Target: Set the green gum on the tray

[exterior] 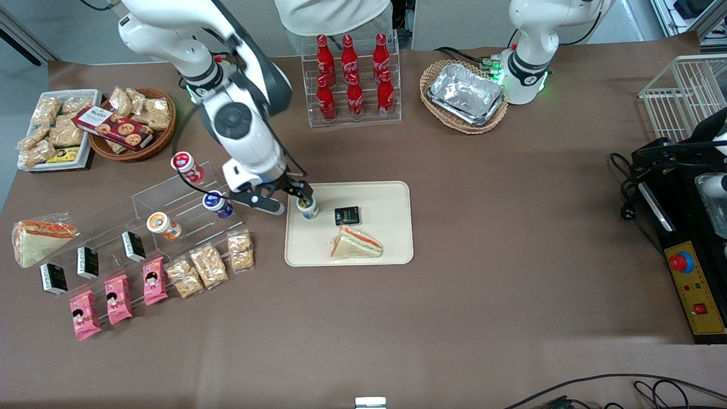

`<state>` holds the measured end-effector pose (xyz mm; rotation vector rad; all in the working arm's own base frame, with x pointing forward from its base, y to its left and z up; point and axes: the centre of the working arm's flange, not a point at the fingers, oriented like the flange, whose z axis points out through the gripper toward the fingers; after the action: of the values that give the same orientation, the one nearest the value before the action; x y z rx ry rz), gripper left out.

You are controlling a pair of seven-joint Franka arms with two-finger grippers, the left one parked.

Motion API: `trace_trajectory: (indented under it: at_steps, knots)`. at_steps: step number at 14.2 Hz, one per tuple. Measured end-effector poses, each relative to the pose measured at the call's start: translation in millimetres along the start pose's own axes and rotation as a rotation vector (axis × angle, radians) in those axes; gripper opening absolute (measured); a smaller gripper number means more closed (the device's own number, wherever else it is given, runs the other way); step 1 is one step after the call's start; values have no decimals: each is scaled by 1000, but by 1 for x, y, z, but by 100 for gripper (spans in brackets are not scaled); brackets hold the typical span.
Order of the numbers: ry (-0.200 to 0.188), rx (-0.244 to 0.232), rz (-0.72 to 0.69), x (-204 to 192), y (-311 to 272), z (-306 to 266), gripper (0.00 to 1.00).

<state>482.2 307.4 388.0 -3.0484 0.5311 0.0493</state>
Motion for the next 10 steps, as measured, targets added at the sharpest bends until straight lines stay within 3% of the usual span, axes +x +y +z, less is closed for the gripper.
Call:
trace_trajectory:
  at_steps: [3,6,8,10]
  knots:
    - [-27,-19,-59,11,2,-105,100]
    - [-26,-14,-125,16,5,-184,100]
    - [-26,-18,-150,22,17,-213,100]
    - [3,-23,-203,41,37,-229,100]
